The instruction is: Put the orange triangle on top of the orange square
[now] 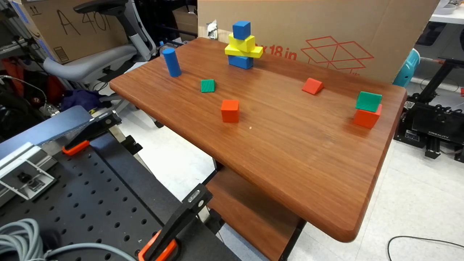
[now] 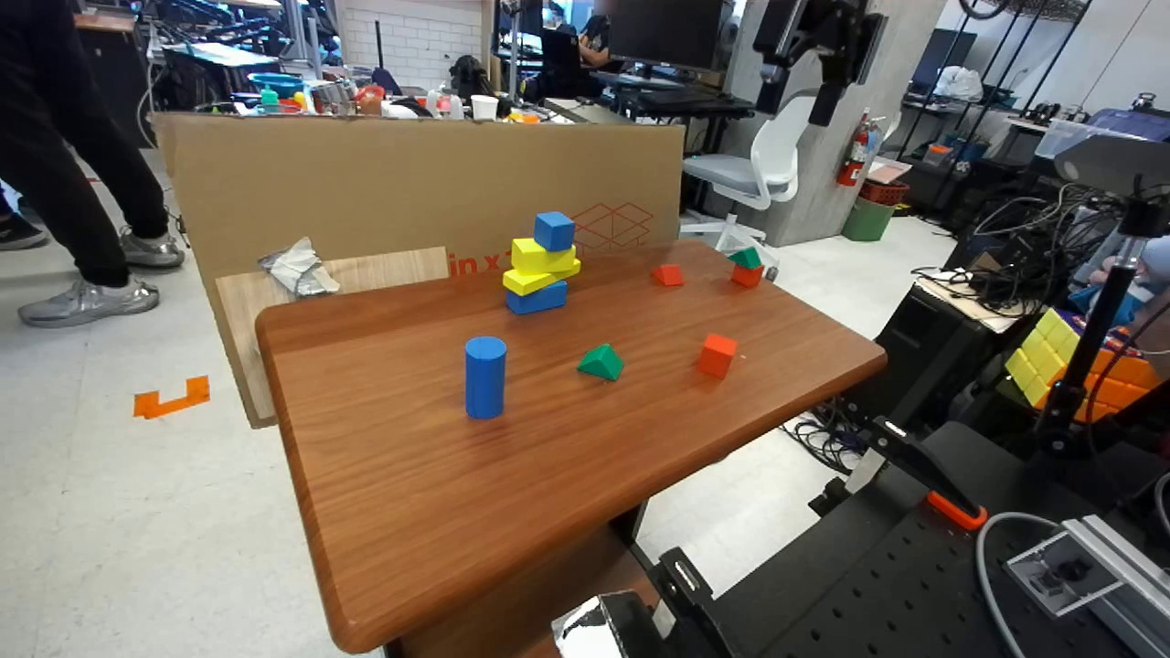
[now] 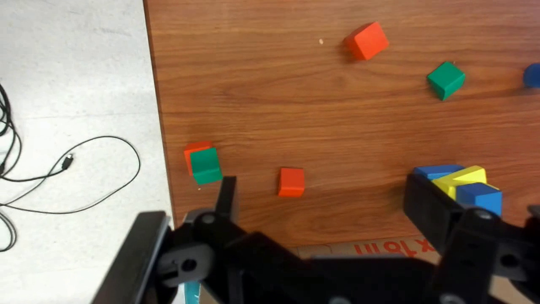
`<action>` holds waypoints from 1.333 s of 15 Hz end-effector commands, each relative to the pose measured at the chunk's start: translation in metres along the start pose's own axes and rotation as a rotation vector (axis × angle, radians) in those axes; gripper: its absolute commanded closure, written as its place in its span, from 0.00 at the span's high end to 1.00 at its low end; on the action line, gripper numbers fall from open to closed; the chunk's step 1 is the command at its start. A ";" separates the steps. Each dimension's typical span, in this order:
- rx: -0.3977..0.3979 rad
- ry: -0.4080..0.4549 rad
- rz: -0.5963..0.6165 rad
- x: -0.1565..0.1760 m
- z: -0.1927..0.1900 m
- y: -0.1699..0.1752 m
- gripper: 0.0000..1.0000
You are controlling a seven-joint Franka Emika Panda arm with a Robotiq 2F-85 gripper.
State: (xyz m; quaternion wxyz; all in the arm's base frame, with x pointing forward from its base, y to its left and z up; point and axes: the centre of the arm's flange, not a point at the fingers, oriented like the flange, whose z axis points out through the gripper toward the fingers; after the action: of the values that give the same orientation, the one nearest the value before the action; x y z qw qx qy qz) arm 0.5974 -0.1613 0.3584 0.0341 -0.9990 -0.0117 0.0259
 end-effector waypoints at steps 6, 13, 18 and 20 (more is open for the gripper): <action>-0.027 0.030 0.129 0.075 0.064 0.018 1.00; -0.033 0.014 0.185 0.101 0.134 -0.003 1.00; -0.069 -0.039 0.189 0.109 0.174 -0.015 1.00; -0.086 -0.055 0.186 0.110 0.184 -0.018 0.97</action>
State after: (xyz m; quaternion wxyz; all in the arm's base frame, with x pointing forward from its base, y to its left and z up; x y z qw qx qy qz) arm 0.6827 -0.1324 0.1821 0.0062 -0.9955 0.0771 0.0555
